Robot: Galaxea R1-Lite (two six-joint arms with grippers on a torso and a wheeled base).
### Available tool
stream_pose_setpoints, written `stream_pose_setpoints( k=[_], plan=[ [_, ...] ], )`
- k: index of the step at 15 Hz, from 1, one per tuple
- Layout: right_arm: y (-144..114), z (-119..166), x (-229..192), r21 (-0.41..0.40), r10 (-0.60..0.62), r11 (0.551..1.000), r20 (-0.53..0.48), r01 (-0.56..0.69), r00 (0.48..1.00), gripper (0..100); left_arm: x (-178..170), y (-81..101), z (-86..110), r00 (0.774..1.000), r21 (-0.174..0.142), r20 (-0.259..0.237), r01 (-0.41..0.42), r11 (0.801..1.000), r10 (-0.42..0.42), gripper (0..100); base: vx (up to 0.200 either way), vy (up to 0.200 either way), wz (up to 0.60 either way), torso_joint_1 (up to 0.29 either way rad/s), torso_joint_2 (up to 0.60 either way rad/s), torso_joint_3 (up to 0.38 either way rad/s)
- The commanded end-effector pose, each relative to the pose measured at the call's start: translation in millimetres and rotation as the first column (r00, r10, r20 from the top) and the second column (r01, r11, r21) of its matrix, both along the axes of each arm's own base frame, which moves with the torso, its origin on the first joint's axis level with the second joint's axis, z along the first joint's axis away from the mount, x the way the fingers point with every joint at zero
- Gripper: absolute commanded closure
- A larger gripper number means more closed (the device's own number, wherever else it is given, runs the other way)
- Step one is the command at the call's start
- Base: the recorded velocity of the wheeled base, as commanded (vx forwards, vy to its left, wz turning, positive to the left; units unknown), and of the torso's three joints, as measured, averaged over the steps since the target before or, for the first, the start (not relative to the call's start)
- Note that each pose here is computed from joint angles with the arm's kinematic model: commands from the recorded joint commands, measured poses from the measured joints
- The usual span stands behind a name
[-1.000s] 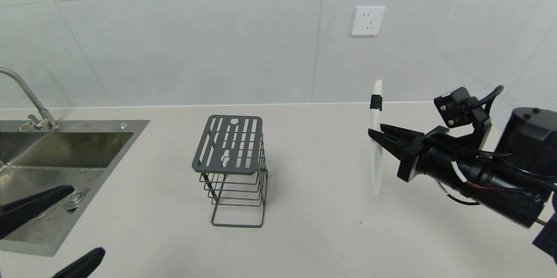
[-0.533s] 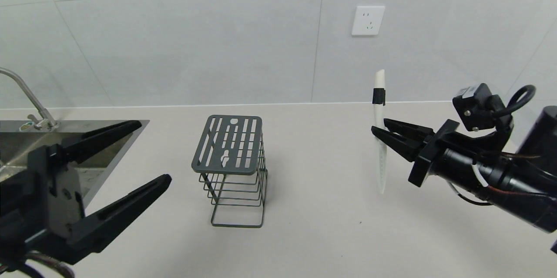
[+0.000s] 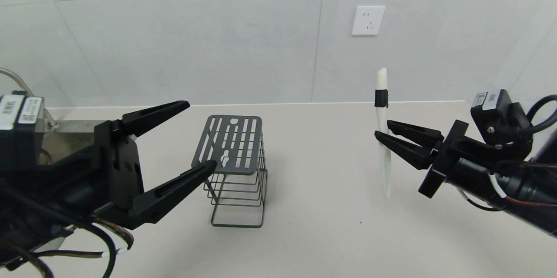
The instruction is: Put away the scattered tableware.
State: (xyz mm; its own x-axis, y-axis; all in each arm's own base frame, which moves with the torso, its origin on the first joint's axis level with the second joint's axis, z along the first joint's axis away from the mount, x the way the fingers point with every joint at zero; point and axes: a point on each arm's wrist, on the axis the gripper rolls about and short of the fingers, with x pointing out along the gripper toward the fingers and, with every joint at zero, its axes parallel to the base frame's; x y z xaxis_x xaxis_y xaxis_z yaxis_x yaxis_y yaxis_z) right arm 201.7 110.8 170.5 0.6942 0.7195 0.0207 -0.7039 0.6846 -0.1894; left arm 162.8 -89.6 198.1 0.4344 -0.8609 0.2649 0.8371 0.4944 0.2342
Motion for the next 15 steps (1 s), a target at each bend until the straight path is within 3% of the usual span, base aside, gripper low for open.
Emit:
stream_pose_setpoints(
  k=[1,5,9,15],
  plan=[
    [0,-3,-3,-0.008,0.011,1.000,0.002,-0.011,1.000,100,16,-14.6,-9.6,0.998,0.023,-0.038,0.049,0.999,-0.048,0,0.000,0.000,0.00,0.000,0.00,0.000],
    [4,-9,-10,-0.044,0.094,0.995,0.006,-0.094,0.996,100,15,-29.6,-7.5,0.992,0.018,-0.017,0.126,0.992,-0.126,0,0.000,0.000,0.00,0.000,0.00,0.000],
    [10,-15,-16,-0.061,0.170,0.984,-0.007,-0.170,0.985,100,23,-52.9,-14.4,0.977,0.031,-0.029,0.214,0.976,-0.213,0,0.000,0.000,0.00,0.000,0.00,0.000],
    [10,-18,-21,-0.069,0.190,0.979,-0.004,-0.190,0.982,100,34,-75.8,-20.0,0.964,0.034,-0.046,0.264,0.964,-0.263,0,0.000,0.000,0.00,0.000,0.00,0.000]
  ],
)
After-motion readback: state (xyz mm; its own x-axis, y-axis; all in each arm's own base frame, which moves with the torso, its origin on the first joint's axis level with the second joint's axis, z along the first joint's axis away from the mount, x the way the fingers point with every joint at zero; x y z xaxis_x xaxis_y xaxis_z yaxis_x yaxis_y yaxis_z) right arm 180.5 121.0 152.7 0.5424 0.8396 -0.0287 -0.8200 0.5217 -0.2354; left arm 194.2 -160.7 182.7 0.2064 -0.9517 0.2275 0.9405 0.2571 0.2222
